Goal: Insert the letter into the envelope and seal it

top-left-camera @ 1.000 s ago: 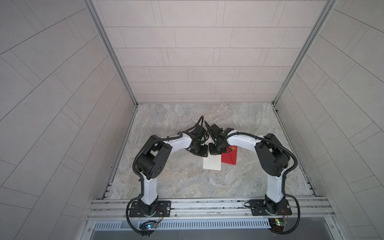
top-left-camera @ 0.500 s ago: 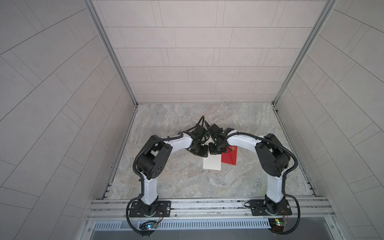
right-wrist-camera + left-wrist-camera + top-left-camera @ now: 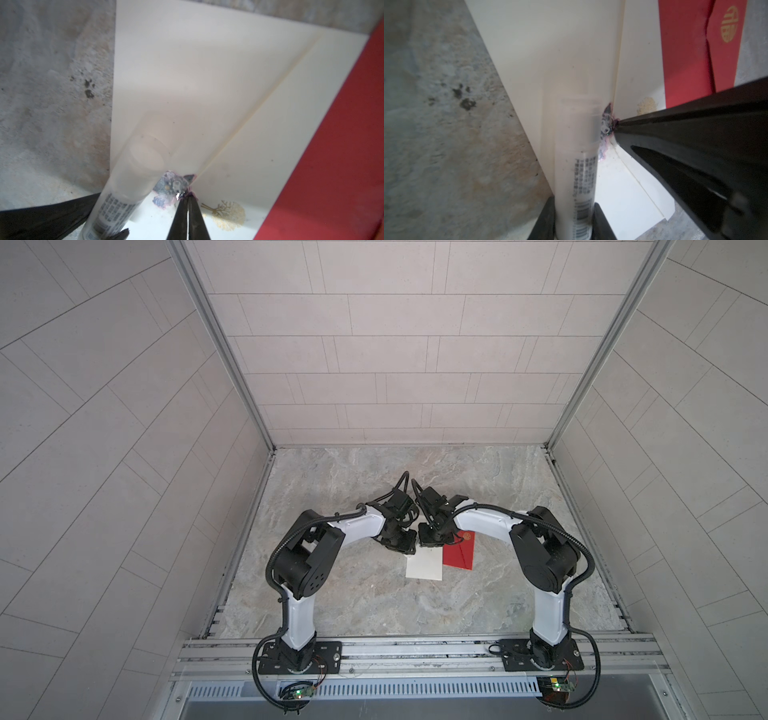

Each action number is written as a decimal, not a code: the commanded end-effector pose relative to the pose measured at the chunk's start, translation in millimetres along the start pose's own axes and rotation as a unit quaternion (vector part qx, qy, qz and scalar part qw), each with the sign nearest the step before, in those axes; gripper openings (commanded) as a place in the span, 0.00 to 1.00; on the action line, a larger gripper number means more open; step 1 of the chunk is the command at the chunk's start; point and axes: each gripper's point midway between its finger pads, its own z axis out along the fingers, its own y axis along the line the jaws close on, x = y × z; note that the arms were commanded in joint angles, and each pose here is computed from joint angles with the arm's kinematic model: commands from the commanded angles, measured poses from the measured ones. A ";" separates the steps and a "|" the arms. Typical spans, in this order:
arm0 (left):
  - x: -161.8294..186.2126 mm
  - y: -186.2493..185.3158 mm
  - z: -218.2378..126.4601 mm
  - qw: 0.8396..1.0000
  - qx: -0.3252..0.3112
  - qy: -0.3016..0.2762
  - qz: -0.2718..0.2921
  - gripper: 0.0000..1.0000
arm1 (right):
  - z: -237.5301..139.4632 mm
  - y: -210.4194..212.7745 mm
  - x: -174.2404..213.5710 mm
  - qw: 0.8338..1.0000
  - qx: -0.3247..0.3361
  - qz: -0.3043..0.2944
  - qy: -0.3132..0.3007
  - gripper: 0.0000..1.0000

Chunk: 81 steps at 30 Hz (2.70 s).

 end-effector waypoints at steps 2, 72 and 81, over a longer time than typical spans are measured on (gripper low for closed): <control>31.2 7.9 14.9 0.998 -0.016 0.060 0.000 0.00 | 32.0 -19.3 32.2 0.999 0.034 0.002 0.041 0.09; 78.0 254.8 -268.8 0.670 -0.586 -0.407 -0.204 1.00 | -159.1 -288.2 -19.9 0.845 0.315 0.106 -0.420 1.00; 6.5 271.7 -220.3 0.742 -0.508 -0.419 -0.124 1.00 | -124.2 -280.9 -52.1 0.824 0.285 0.030 -0.489 1.00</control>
